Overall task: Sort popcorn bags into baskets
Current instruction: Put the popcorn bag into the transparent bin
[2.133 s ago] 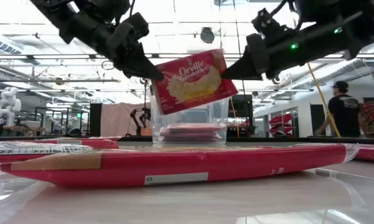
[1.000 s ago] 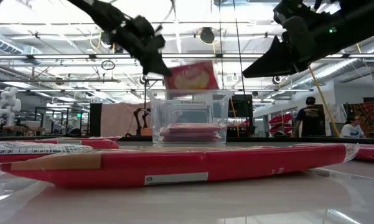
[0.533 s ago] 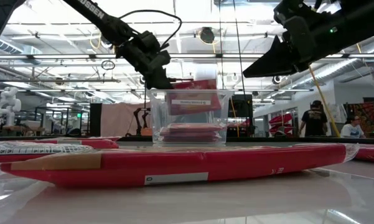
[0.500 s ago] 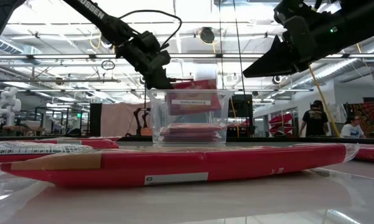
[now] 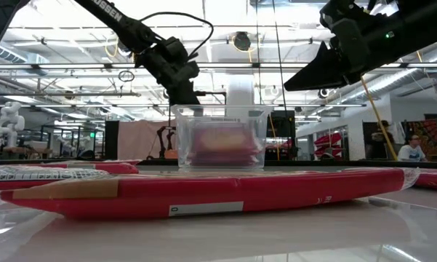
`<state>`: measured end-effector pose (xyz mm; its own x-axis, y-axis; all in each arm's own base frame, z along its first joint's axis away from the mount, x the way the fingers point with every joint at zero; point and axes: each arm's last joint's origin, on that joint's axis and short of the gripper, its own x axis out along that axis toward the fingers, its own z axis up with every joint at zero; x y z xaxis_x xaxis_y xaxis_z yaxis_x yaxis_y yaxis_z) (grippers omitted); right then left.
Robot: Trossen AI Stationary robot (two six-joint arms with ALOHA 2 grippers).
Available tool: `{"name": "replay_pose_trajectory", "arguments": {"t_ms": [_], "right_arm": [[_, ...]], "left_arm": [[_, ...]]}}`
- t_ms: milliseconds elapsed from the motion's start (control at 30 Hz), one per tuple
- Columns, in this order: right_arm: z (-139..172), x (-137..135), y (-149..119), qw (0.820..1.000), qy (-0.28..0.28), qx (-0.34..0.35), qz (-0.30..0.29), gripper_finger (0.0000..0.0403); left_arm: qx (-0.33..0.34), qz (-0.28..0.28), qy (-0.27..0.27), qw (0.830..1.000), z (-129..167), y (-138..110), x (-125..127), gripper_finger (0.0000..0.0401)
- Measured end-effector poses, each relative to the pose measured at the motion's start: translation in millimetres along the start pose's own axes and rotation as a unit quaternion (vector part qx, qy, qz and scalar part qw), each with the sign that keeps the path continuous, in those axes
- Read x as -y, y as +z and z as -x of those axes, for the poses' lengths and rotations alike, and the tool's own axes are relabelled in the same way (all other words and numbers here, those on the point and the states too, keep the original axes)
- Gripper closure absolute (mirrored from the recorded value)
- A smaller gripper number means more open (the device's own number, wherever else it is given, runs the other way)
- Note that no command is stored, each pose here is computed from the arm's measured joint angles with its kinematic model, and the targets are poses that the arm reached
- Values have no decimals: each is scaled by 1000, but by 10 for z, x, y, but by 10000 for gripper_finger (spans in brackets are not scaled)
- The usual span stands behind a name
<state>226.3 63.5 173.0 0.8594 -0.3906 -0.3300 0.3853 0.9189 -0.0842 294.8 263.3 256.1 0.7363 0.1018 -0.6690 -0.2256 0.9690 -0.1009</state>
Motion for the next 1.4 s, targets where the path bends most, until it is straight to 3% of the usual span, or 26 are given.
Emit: {"name": "replay_pose_trajectory", "arguments": {"t_ms": [200, 333, 433, 600, 833, 1033, 1200, 1400], "right_arm": [[0, -7, -2, 1000, 12, -3, 0, 339], [0, -7, -3, 1000, 13, -3, 0, 339], [1, -2, -20, 1000, 12, -7, -6, 339], [19, 30, -175, 998, 39, -35, -37, 339], [43, -13, -253, 980, 144, -87, -102, 339], [59, -40, -219, 947, 230, -184, -128, 339], [30, 6, -116, 917, 265, -284, -90, 337], [-103, 195, 27, 900, 308, -302, -67, 280]], "left_arm": [[10, 0, 31, 999, 10, 34, -23, 339], [17, 21, 66, 997, 178, 103, 31, 339], [22, 11, 61, 998, 393, 177, 200, 339], [33, -44, 28, 998, 618, 127, 690, 339], [64, -78, -32, 994, 700, -325, 1340, 339], [110, -74, -80, 988, 514, -777, 1734, 339], [139, -78, -118, 980, 330, -1124, 1986, 338], [182, -76, -102, 975, 277, -1332, 2218, 338]]}}
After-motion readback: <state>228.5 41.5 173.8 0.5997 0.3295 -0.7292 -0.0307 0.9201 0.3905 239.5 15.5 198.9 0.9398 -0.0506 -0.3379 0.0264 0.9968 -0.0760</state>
